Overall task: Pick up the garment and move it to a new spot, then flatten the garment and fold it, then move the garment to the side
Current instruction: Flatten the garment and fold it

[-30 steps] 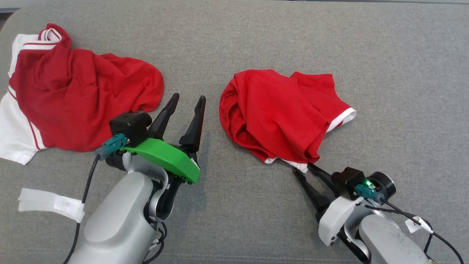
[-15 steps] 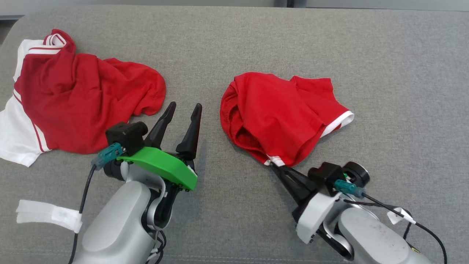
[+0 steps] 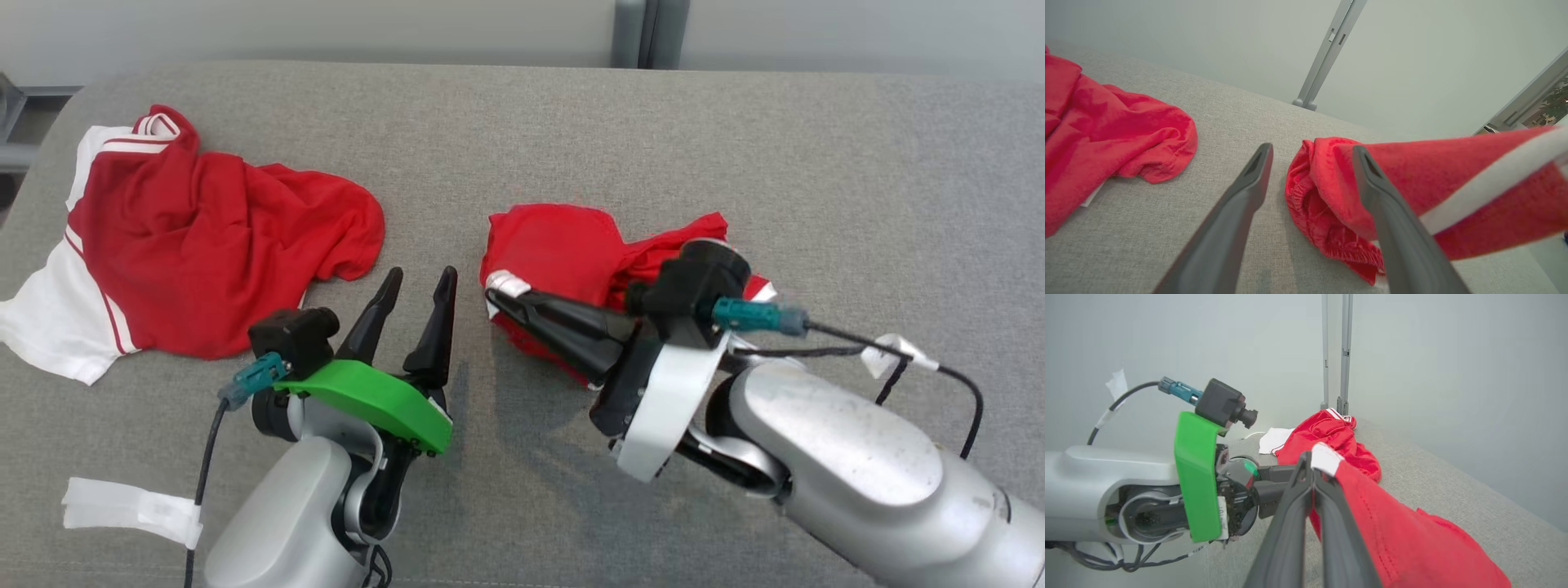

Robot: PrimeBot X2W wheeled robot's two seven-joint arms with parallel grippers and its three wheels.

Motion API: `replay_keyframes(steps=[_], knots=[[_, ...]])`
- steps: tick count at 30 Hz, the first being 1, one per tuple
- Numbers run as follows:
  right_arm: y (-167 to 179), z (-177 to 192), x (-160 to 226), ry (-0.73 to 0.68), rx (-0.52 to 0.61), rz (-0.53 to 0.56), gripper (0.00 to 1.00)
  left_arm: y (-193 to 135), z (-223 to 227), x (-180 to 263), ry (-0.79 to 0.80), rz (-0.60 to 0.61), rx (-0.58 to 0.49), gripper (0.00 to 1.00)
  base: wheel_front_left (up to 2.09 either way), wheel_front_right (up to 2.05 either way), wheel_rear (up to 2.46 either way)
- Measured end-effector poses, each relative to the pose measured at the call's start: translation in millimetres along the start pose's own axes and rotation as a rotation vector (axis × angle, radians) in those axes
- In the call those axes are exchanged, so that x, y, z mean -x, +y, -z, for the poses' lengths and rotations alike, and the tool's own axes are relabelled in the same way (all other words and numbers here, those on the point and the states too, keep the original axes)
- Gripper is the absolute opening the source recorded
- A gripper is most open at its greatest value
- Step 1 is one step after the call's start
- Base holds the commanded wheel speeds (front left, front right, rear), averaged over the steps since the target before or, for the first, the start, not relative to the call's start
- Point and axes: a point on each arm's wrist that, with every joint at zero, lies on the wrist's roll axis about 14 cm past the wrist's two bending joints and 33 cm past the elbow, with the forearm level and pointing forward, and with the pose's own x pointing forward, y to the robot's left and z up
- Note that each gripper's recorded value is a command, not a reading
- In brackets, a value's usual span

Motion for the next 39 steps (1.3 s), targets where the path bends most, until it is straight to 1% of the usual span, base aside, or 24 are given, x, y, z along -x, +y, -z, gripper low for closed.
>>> replay_keyframes(steps=[4, 7, 11, 14, 16, 19, 21, 24, 26, 28, 30, 32, 35, 39], knots=[[-7, -34, -4, -0.037, -0.027, -0.02, 0.0, -3, -3, 7, -0.014, -0.006, 0.024, 1.0, 0.0, 0.0, 0.0], [-18, -67, -7, -0.087, -0.034, -0.018, 0.0, 0, -6, 12, -0.026, -0.02, 0.031, 1.0, 0.0, 0.0, 0.0], [-48, -101, -2, -0.128, -0.047, 0.033, 0.0, 3, -9, 19, -0.039, -0.034, 0.034, 1.0, 0.0, 0.0, 0.0], [-77, -109, 12, -0.101, -0.065, 0.104, 0.0, 4, -9, 25, -0.041, -0.041, 0.039, 1.0, 0.0, 0.0, 0.0], [-98, -105, 26, -0.05, -0.067, 0.161, 0.0, 5, -12, 27, -0.054, -0.045, 0.041, 1.0, 0.0, 0.0, 0.0], [-119, -90, 47, 0.028, -0.112, 0.238, 0.0, 5, -15, 28, -0.066, -0.048, 0.048, 1.0, 0.0, 0.0, 0.0], [-128, -72, 63, 0.094, -0.158, 0.287, 0.0, 7, -17, 29, -0.074, -0.06, 0.056, 1.0, 0.0, 0.0, 0.0], [-143, -43, 92, 0.174, -0.239, 0.39, 0.0, 8, -12, 29, -0.062, -0.062, 0.058, 1.0, 0.0, 0.0, 0.0], [-155, -30, 115, 0.218, -0.26, 0.466, 0.0, 5, -7, 28, -0.048, -0.05, 0.063, 1.0, 0.0, 0.0, 0.0], [-162, -19, 133, 0.252, -0.281, 0.519, 0.0, -8, 7, 27, 0.007, -0.007, 0.087, 1.0, 0.0, 0.0, 0.0], [-163, -6, 147, 0.287, -0.304, 0.551, 0.0, -28, 35, 30, 0.124, 0.06, 0.123, 1.0, 0.0, 0.0, 0.0], [-162, 6, 157, 0.308, -0.328, 0.572, 0.0, -38, 55, 35, 0.193, 0.081, 0.161, 1.0, 0.0, 0.0, 0.0], [-163, 17, 165, 0.31, -0.355, 0.594, 0.0, -43, 73, 35, 0.266, 0.099, 0.166, 1.0, 0.0, 0.0, 0.0], [-163, 23, 162, 0.279, -0.387, 0.593, 0.0, -43, 87, 31, 0.315, 0.1, 0.179, 1.0, 0.0, 0.0, 0.0]])
